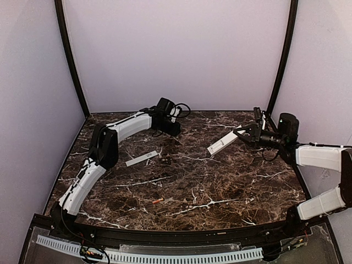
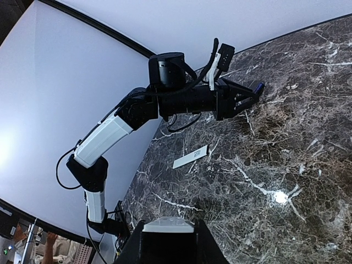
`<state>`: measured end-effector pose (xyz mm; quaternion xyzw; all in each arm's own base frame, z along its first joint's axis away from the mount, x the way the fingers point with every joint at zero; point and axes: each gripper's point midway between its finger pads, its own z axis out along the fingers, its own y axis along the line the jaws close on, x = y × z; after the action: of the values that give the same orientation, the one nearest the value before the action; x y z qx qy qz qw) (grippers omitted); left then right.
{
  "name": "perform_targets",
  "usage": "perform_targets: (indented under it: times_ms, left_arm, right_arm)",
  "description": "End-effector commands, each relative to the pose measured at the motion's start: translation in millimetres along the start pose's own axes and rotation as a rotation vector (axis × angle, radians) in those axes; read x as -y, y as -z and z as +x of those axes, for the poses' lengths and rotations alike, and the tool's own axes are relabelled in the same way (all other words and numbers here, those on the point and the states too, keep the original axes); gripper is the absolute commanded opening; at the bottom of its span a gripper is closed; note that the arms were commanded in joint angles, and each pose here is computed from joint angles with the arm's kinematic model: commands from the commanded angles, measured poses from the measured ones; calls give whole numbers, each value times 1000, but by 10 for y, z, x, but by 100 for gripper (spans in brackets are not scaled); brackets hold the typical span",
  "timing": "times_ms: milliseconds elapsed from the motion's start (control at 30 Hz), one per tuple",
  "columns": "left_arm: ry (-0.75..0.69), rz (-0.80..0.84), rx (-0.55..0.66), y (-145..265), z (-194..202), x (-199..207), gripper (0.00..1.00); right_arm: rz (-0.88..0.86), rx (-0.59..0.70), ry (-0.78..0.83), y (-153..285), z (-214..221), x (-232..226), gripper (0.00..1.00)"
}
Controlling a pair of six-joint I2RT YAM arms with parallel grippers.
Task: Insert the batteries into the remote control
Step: Move the battery to the center of the board.
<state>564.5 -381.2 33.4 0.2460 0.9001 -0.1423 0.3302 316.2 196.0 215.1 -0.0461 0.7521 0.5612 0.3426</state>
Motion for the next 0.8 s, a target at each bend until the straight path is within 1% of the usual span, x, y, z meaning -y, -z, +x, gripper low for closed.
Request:
perform_targets:
  times_ms: [0,100,233,333,567,767]
  left_arm:
    - [30,-33,-67,-134,232,-159,34]
    - [33,-33,-56,-150,197,-176,30]
    - [34,-37,-53,-148,185,-197,22]
    - [27,-40,-58,-146,196,-196,19]
    - [3,-46,-111,-133,328,-200,10]
    - [-22,-18,-138,-50,380,-80,2]
  right_arm:
    - [-29,23,43,6,-121,-77,0]
    - [-26,25,42,11,-137,-63,0]
    - [-25,24,38,5,-150,-48,0]
    - [-27,20,35,5,-150,-44,0]
    - [-26,17,43,16,-149,-57,0]
    - [-20,13,52,27,-144,-62,0]
